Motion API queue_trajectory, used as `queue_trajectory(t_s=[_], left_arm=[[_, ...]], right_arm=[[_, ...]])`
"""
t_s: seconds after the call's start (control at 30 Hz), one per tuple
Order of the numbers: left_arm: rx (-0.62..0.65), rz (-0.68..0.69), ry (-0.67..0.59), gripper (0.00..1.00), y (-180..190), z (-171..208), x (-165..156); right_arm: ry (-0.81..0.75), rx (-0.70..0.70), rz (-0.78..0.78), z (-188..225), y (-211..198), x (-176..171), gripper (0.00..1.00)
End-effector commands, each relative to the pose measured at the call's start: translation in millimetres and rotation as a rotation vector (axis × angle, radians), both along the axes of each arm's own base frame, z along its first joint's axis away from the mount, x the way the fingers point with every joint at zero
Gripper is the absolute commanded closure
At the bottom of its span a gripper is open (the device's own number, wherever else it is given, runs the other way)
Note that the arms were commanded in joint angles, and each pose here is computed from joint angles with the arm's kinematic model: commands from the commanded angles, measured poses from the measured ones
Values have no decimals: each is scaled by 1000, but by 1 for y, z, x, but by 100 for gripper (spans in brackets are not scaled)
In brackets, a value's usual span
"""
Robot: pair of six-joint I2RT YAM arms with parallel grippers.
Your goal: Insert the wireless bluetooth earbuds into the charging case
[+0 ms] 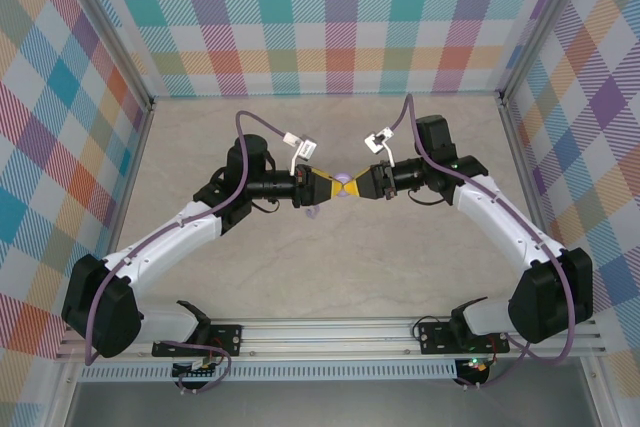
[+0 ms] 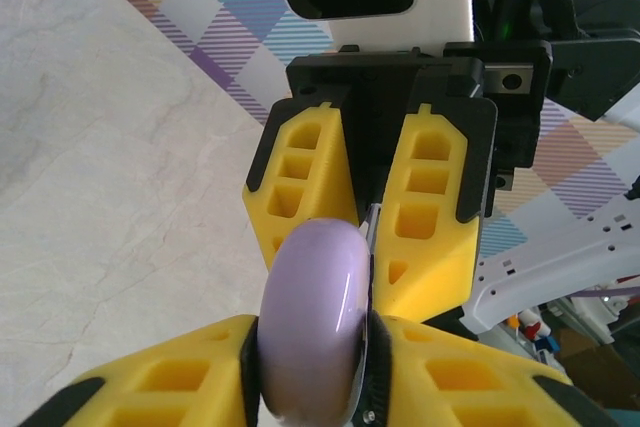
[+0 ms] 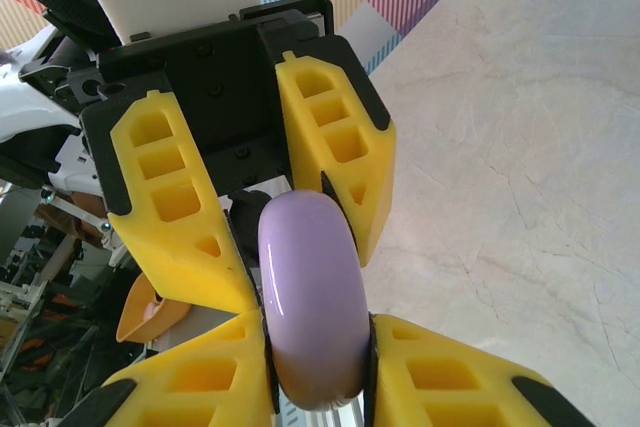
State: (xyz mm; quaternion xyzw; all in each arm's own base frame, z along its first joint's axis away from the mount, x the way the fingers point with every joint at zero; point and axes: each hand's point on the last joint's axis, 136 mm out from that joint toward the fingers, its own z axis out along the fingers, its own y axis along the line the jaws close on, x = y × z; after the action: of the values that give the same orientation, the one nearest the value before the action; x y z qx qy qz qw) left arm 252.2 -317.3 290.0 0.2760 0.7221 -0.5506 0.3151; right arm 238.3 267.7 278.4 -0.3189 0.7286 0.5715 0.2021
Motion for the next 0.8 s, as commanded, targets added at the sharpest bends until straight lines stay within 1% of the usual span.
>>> queue_trajectory(t_s=[0.0,0.3,0.6,0.67,0.73,0.77], left_arm=[[-25,-16,-30,63,-3,14,-2],[-33,-54,-15,63,-10,11,-9],[-47,-58,-9,78,-13,13,-8],[-44,-53,-16,82,-12,13,-8],[-28,-44,-20,83,-11,11,-7],[-17,-39,-22,84,-10,9,-7]], right_arm=[[-73,46,27,24,2,-5,79],[-79,63,25,29,2,-6,80],[-68,61,27,27,2,-8,77],[-69,48,15,25,2,-7,74],[-81,19,-24,23,0,-3,68],[-88,1,-46,22,-2,-1,63]])
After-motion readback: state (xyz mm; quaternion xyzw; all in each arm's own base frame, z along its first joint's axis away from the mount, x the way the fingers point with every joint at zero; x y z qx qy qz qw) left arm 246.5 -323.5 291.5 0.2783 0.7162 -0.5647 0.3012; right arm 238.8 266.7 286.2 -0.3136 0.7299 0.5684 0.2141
